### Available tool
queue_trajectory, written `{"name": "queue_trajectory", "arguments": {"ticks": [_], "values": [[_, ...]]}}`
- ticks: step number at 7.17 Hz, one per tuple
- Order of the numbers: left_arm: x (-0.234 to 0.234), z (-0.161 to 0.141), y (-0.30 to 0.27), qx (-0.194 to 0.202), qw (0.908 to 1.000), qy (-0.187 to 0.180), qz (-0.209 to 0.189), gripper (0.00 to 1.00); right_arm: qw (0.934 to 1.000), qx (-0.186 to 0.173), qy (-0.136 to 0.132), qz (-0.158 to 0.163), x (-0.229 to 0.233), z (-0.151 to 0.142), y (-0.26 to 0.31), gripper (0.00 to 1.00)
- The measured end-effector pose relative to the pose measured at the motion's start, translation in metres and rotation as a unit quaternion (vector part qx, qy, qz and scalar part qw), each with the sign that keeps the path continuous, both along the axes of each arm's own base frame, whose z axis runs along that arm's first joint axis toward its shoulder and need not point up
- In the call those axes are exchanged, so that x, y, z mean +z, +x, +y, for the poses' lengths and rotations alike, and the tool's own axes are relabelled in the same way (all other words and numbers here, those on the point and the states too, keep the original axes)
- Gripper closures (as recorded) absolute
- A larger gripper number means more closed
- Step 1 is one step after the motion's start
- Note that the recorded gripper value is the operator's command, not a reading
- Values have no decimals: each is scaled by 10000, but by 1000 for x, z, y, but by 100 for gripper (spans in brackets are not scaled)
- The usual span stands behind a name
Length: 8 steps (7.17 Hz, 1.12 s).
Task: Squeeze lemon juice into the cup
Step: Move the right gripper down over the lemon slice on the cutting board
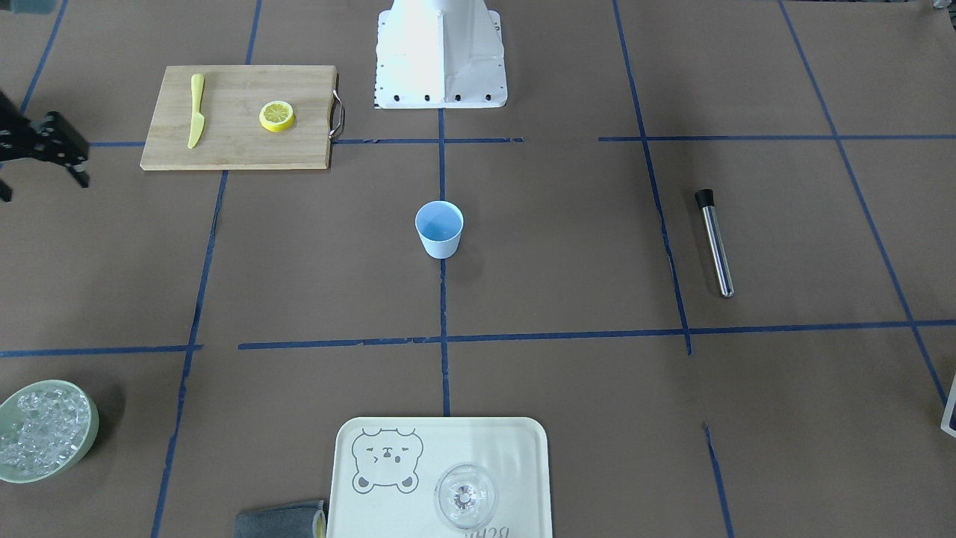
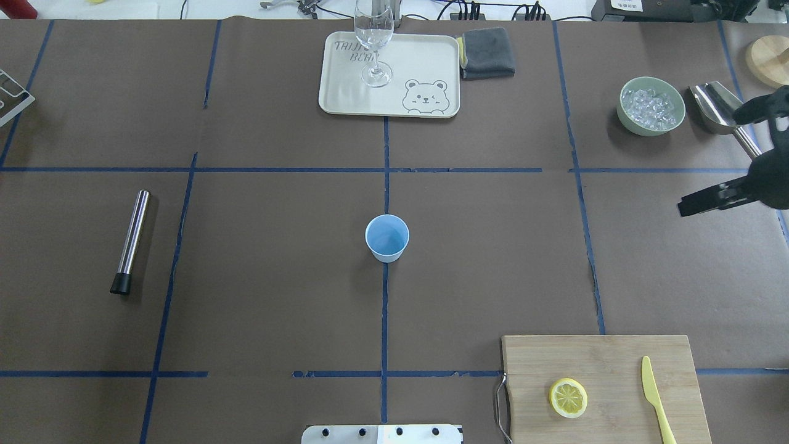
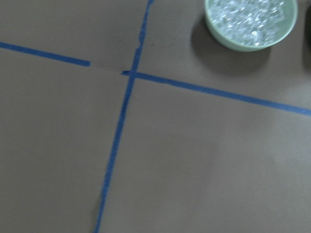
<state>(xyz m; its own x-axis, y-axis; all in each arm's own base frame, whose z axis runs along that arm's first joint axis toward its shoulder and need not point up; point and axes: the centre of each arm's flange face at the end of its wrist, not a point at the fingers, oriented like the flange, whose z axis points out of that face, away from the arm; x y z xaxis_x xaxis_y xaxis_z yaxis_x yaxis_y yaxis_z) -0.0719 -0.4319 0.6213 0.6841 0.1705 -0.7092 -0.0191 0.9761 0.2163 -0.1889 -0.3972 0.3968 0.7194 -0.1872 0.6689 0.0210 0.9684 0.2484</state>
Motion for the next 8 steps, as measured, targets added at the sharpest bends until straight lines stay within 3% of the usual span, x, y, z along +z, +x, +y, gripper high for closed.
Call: {"name": "queue_trajectory", "arguments": {"ticks": [3, 6, 8], "values": [[-1, 0, 0, 0, 9999, 120, -3, 0, 9979, 492, -386, -165, -51, 93, -115, 0], [-1, 0, 0, 0, 9999, 139, -3, 0, 9964, 711, -428, -171, -55, 177, -188, 0], [-2, 0, 0, 0, 9999, 145, -3, 0, 9964, 716, -425, -158, -46, 215, -216, 0]]}}
